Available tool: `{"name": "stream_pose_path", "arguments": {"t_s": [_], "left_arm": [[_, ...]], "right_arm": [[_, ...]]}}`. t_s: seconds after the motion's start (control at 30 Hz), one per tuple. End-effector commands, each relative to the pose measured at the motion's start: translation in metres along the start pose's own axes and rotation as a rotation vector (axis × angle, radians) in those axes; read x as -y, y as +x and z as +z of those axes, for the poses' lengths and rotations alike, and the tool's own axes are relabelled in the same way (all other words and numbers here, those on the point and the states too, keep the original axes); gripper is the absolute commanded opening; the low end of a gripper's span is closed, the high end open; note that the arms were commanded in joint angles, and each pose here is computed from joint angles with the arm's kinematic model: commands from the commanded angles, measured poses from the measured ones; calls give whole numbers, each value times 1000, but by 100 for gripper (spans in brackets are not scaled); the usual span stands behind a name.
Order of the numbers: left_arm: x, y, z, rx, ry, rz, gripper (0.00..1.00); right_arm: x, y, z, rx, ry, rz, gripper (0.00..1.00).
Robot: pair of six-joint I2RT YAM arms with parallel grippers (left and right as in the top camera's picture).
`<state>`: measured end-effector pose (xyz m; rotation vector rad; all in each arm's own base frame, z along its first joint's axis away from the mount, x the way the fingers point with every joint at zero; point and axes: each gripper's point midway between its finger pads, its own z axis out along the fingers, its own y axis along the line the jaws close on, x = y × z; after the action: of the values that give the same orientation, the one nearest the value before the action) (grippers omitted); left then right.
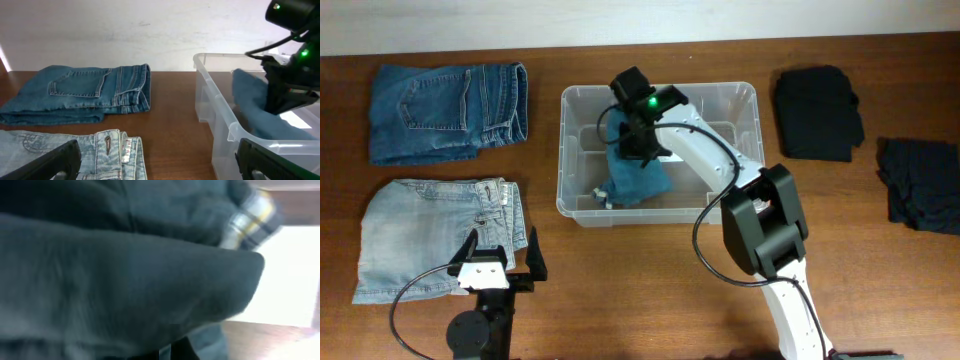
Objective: Pack container
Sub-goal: 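Lower the denim into the container's left side and release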
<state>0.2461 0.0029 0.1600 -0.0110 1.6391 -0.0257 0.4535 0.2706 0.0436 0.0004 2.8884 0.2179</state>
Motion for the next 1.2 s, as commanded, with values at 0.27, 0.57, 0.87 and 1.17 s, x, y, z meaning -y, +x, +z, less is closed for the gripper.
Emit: {"name": "stream_pose_path", "arguments": {"t_s": [0.27,0.57,0.87,1.17], "left_arm": [[0,1,0,-1,5,12,100],[0,1,0,-1,5,12,99],[0,1,0,-1,5,12,99],[0,1,0,-1,5,12,99]], "right_arm": [[-46,22,4,-1,-59,-94,4],[-69,39,3,-23,-95,-135,4],[-80,35,-18,16,-112,-228,4],[28,-11,-113,94,192,-108,4]]}}
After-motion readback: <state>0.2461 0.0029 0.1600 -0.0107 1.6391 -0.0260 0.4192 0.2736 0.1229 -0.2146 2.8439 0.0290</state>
